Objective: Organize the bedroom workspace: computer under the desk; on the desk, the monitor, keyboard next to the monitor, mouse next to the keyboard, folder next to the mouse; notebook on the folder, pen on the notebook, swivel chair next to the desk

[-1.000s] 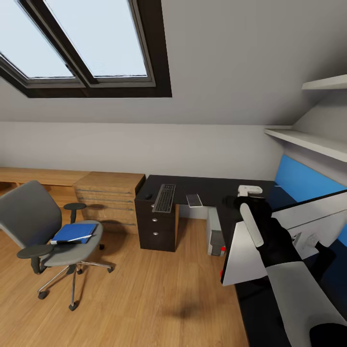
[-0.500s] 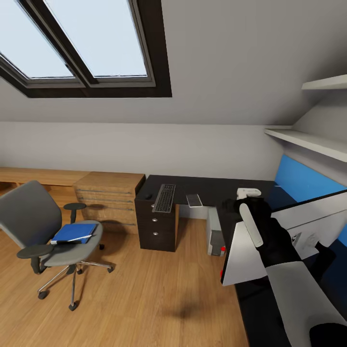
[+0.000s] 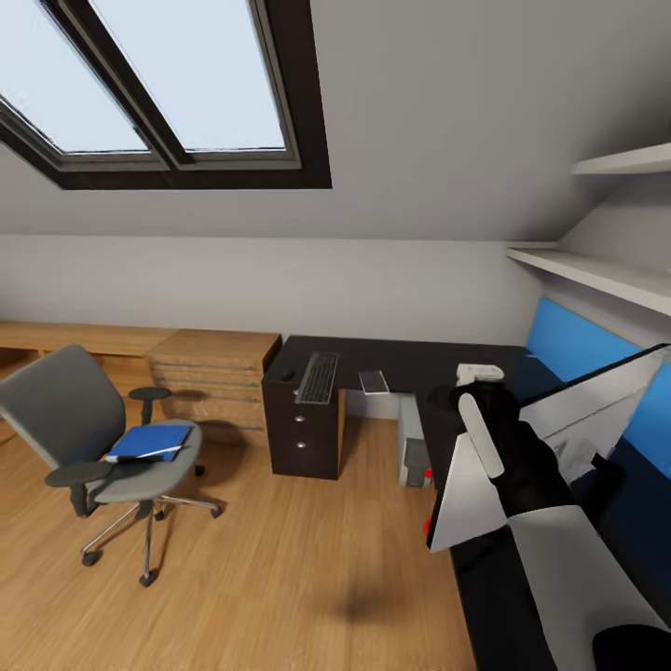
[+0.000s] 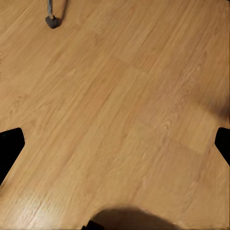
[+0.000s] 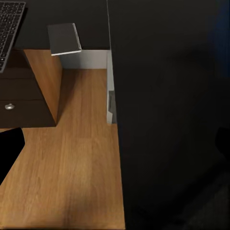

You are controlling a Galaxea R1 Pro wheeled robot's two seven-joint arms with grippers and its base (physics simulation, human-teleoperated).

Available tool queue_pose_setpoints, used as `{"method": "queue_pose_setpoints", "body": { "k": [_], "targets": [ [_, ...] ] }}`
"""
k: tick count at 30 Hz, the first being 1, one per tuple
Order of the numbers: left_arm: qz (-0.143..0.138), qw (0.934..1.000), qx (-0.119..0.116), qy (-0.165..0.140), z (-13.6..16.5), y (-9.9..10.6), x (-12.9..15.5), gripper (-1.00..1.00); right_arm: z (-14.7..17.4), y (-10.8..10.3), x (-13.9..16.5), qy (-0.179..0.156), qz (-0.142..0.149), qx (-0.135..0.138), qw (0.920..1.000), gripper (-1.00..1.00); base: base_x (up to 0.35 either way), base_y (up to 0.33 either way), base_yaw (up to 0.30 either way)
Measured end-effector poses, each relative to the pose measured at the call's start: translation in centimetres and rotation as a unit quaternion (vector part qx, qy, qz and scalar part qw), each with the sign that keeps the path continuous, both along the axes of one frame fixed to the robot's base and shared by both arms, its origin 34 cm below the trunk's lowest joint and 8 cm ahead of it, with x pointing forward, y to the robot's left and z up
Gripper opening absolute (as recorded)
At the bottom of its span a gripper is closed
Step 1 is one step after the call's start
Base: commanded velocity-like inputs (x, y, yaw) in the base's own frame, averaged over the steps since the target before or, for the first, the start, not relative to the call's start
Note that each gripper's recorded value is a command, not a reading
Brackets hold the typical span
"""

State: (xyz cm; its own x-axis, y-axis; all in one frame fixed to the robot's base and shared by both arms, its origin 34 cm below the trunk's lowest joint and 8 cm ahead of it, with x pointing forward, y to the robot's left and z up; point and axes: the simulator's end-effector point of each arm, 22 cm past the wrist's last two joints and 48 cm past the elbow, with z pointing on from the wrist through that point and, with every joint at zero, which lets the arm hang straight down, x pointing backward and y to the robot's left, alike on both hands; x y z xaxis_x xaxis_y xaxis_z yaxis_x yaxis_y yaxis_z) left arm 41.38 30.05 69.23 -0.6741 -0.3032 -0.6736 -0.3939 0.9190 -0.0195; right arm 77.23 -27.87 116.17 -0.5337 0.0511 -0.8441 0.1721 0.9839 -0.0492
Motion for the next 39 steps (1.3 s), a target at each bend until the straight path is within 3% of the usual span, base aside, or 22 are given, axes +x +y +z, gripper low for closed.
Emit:
{"method": "queue_pose_setpoints", "body": {
  "k": [32,36,39],
  "targets": [
    [0.004,1.0,0.0,0.001,0.0,0.1,-0.1,1.0,0.3,0.3,0.0,-0.004,-0.001,-0.001,1.0,1.0,-0.157,0.0,0.0],
    [0.003,1.0,-0.001,0.0,0.0,0.0,-0.1,1.0,4.8,0.6,-0.3,-0.069,0.002,0.005,0.9976,1.0,-0.007,0.0,0.0],
    [0.002,1.0,-0.001,0.002,-0.1,-0.1,-0.2,1.0,6.1,0.8,-1.6,-0.109,0.003,0.012,0.994,1.0,-0.001,0.0,0.0]
  ]
}}
